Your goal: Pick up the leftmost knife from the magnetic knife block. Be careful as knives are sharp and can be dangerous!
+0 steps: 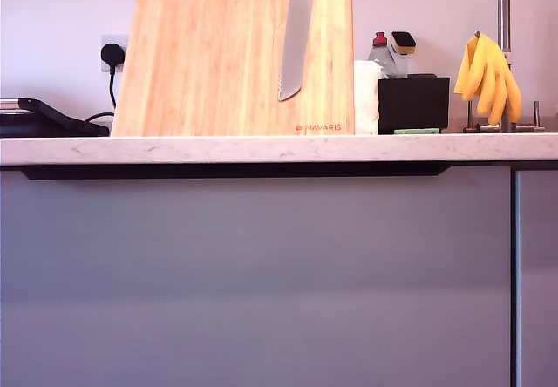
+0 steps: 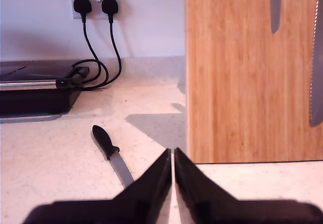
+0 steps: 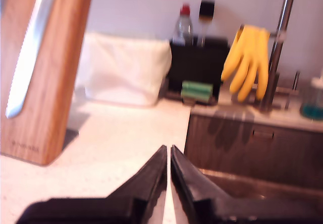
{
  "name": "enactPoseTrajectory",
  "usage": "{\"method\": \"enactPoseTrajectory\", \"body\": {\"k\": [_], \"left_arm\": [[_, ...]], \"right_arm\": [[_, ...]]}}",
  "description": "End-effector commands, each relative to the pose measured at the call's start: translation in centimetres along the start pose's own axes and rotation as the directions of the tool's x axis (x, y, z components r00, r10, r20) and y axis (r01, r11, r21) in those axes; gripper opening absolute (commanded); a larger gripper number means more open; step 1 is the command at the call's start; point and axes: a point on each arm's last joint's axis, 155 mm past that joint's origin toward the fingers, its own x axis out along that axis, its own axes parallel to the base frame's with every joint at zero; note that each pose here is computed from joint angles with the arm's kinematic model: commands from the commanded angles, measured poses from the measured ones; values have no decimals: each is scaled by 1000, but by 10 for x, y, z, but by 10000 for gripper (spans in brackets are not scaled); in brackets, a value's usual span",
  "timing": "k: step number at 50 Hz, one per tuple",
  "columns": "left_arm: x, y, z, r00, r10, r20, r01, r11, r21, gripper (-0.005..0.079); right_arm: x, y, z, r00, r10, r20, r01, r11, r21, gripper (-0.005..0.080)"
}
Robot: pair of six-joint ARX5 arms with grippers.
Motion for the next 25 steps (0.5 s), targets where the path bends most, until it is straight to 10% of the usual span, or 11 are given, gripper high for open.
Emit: {"method": "enactPoseTrajectory", "body": {"k": [1,25], "left_arm": [[1,0,-8,1000,-2,-6,2,1000,3,-24],[4,9,-61,999,23,-42,-23,1000,18,-24]], "right_arm": [[0,2,-14,1000,0,-11,0,1000,8,-7],[-4,13,-68,996,30,-84,-31,999,-8,-7]]}}
